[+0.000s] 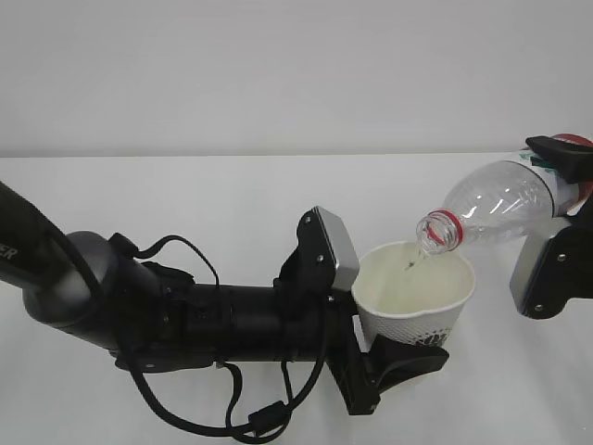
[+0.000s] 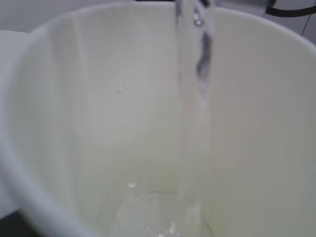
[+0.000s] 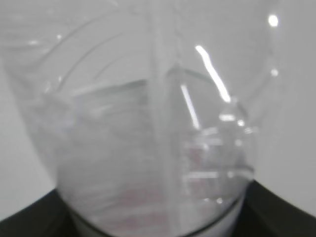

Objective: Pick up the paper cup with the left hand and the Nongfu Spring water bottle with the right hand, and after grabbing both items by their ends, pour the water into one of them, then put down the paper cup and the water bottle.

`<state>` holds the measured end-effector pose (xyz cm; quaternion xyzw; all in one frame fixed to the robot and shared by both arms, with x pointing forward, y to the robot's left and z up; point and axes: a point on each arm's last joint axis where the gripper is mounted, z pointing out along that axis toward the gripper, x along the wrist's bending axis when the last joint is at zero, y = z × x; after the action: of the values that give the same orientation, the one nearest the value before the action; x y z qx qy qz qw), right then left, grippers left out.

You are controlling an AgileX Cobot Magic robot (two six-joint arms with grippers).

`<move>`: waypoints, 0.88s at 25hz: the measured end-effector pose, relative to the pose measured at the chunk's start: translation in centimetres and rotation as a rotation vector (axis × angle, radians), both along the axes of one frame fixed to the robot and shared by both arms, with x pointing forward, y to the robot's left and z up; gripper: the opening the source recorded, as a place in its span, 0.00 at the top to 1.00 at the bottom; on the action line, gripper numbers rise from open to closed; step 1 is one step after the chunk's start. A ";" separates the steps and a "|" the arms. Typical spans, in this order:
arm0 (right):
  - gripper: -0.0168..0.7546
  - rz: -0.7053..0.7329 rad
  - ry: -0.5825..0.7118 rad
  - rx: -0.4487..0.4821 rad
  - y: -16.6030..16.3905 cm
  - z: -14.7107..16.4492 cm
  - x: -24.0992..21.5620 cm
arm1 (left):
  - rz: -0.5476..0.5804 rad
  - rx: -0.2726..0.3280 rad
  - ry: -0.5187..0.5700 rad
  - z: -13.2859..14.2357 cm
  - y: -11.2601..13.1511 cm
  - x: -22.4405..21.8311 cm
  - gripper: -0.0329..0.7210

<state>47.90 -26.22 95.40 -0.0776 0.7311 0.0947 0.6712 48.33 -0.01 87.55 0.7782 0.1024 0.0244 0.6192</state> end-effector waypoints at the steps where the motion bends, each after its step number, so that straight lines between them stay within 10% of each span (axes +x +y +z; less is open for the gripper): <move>1: 0.37 0.000 -0.001 0.000 0.0 0.0 0.0 | 0.000 -0.001 0.000 0.0 0.0 0.0 0.24; 22: 0.37 0.001 -0.006 -0.015 0.0 0.0 0.0 | 0.000 -0.001 0.000 0.0 0.0 0.0 0.24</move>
<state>47.90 -26.22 95.42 -0.0833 0.7296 0.0897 0.6728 48.33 -0.01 87.56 0.7779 0.1026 0.0244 0.6194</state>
